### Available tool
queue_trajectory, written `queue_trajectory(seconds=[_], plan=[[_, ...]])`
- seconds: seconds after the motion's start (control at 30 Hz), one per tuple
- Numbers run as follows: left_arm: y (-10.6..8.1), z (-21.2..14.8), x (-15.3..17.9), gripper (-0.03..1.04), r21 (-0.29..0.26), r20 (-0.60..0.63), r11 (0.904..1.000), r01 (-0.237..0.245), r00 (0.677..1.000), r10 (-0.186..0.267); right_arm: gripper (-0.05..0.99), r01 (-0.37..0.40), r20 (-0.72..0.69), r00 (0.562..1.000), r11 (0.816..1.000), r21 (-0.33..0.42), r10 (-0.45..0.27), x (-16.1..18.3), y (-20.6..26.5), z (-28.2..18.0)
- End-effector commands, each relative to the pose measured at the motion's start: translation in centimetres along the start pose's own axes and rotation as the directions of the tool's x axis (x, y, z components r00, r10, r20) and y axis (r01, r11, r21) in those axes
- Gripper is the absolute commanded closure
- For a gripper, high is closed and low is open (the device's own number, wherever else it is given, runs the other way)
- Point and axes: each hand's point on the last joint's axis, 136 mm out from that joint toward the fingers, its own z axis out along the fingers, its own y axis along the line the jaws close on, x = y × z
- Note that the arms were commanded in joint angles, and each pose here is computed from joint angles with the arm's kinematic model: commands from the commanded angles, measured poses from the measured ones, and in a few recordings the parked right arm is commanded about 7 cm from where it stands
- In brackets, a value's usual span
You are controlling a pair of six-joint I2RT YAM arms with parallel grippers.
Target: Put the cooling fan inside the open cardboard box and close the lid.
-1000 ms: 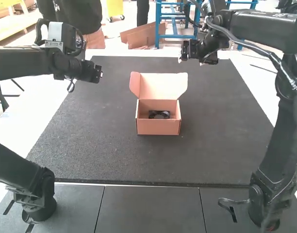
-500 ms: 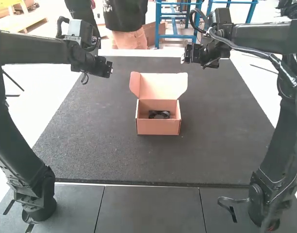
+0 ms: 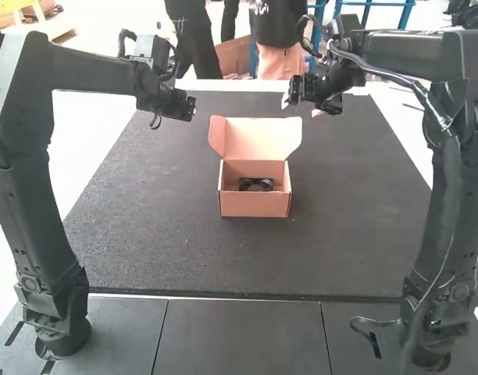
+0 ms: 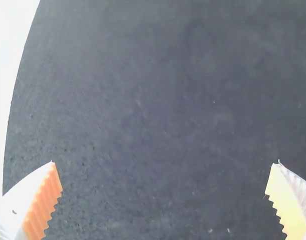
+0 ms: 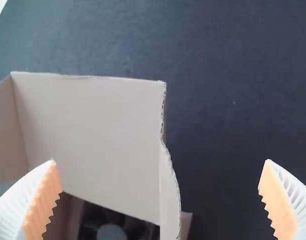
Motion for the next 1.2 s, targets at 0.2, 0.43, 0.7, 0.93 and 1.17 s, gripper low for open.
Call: queue_trajectory(seconds=[0.2, 0.43, 0.7, 0.93, 1.17], plan=[[-1.2, 0.3, -1.7, 0.04, 0.058, 0.025, 0.9979, 0.028, 0.999, -0.029, 0.03, -0.045, -0.050, 0.998, 0.997, -0.062, 0.042, -0.6, 0.8, -0.6], [-4.2, -0.3, -0.9, 0.04, 0.201, -0.025, 0.9780, 0.054, 0.998, -0.050, 0.05, -0.073, -0.099, 0.993, 0.995, -0.074, 0.065, 0.5, 0.9, -0.1], [-6.8, -1.1, -0.5, 0.04, 0.287, -0.052, 0.9570, 0.041, 0.998, -0.027, 0.08, -0.075, -0.121, 0.990, 0.994, -0.074, 0.066, 1.0, 1.1, -0.1], [-8.1, -1.5, -0.7, 0.04, 0.315, -0.049, 0.9484, 0.031, 0.999, -0.017, 0.11, -0.077, -0.122, 0.990, 0.994, -0.076, 0.068, 1.0, 1.2, -0.1], [-8.1, -1.7, -0.8, 0.04, 0.316, -0.049, 0.9478, 0.041, 0.998, -0.027, 0.32, -0.085, -0.141, 0.988, 0.992, -0.097, 0.071, 1.5, 1.6, -0.1]])
